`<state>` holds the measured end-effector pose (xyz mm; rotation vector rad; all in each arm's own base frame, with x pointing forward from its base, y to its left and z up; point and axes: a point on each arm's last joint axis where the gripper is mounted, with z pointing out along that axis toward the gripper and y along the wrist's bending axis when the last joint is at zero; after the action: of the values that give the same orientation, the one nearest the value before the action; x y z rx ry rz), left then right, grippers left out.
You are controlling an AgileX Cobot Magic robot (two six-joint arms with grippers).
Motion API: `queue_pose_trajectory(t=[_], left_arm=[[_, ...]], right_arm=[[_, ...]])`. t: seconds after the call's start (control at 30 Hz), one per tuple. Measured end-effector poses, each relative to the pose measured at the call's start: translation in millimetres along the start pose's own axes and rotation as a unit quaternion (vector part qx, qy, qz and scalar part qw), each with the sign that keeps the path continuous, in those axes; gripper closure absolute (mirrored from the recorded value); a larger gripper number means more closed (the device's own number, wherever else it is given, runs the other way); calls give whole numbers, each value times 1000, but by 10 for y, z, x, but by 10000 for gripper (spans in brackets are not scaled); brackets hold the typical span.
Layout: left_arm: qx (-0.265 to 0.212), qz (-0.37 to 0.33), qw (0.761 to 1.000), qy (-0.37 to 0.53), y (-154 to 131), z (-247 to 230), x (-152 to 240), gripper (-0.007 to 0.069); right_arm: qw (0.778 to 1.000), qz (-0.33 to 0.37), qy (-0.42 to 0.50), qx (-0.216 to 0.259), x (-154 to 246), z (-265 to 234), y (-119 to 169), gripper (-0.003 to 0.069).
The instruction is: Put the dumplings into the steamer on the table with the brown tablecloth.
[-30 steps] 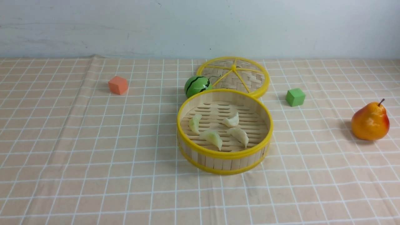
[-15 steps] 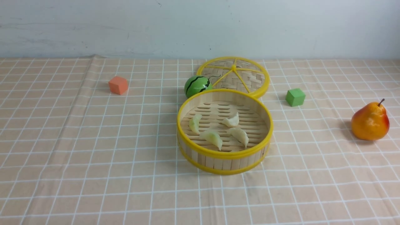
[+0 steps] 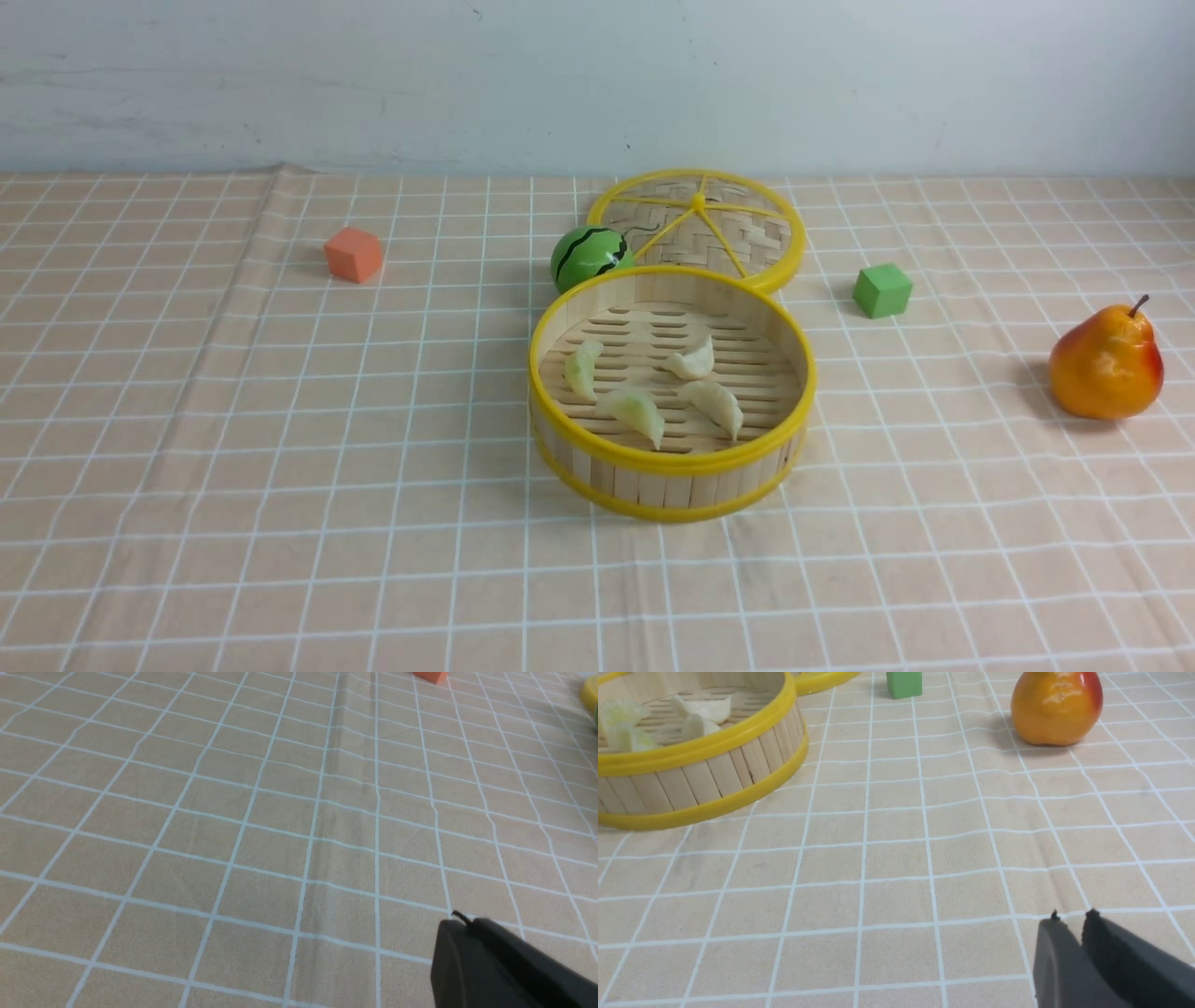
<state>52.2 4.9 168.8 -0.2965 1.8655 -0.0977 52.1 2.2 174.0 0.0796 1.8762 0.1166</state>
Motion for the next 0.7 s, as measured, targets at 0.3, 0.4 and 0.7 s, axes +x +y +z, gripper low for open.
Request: queue_pose_trajectory(t=[0.3,0.4,0.7], left_arm=[[0,0,1000,0,0,0,0,635],[0,0,1000,0,0,0,0,631],[0,0,1000,0,0,0,0,627]], right_arm=[[1000,0,0,0,0,0,0,561],[1000,0,0,0,0,0,0,557],[1000,0,0,0,0,0,0,545]])
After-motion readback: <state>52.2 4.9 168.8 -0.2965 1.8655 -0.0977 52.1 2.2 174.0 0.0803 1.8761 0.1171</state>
